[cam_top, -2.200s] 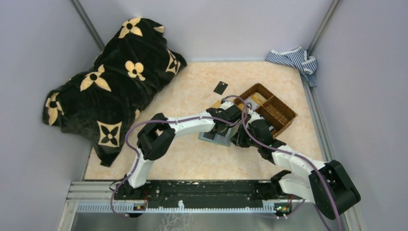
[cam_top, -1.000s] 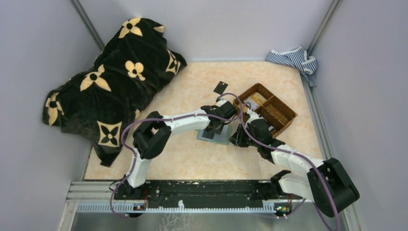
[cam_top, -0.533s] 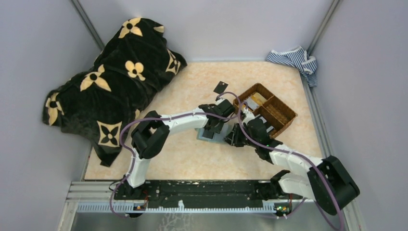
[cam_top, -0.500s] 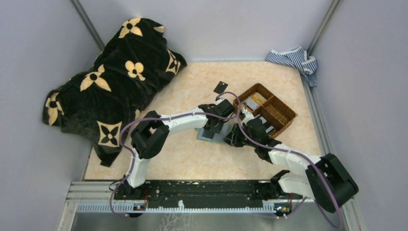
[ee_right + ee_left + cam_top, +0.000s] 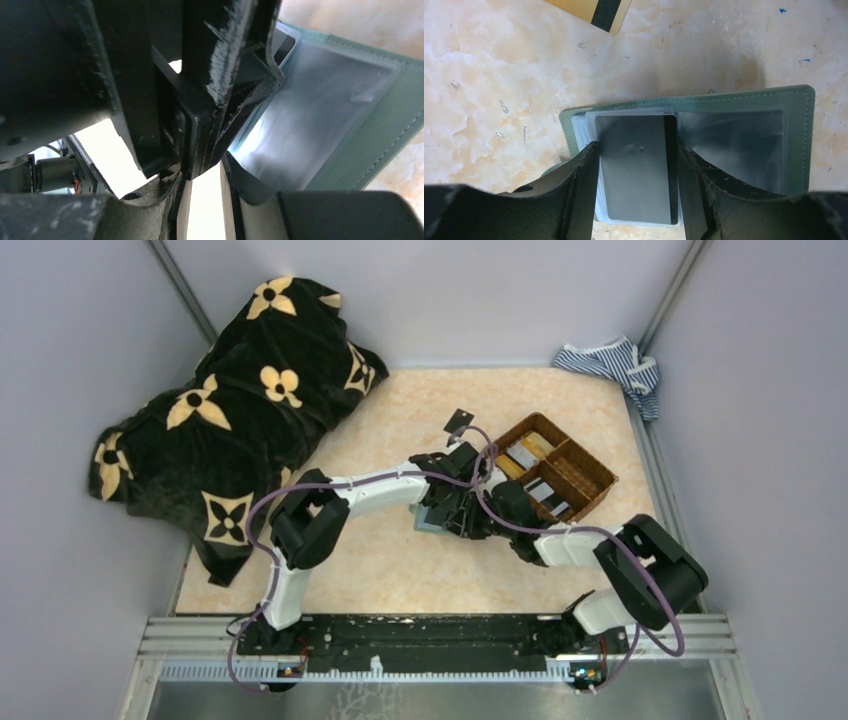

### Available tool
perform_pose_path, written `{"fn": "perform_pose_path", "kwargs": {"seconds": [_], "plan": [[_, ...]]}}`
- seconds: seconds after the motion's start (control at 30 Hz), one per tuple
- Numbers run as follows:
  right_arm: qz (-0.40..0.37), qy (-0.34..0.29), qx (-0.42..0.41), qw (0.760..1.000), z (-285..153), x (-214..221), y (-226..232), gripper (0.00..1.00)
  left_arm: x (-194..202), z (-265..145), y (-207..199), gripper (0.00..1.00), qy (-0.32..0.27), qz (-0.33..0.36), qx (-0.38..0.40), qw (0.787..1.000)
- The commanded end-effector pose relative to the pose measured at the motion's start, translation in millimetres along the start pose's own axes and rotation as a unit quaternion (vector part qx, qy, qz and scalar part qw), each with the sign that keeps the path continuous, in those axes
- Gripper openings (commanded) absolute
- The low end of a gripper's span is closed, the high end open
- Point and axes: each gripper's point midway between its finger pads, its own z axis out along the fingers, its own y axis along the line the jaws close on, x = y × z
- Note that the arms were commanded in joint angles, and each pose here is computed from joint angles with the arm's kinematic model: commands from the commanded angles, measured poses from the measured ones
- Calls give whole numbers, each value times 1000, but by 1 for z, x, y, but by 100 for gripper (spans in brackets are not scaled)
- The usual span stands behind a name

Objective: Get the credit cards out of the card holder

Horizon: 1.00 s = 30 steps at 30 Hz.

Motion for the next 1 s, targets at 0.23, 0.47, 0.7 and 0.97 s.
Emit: {"fn": "perform_pose_path", "kwargs": {"seconds": [0.23,0.47,0.7,0.97], "plan": [[-14,-36,-24,999,21,-24,16,26,35,10,-29,25,51,-2,63,997],[-17,-53,26,998,18,-28,-3,25,37,10,-28,25,53,-1,61,997],[-14,-93,63,994,10,-39,-13,25,39,12,-28,25,56,-4,60,997],[-16,-124,95,988,0,-51,-19,25,40,13,-27,25,56,-5,56,997]]}}
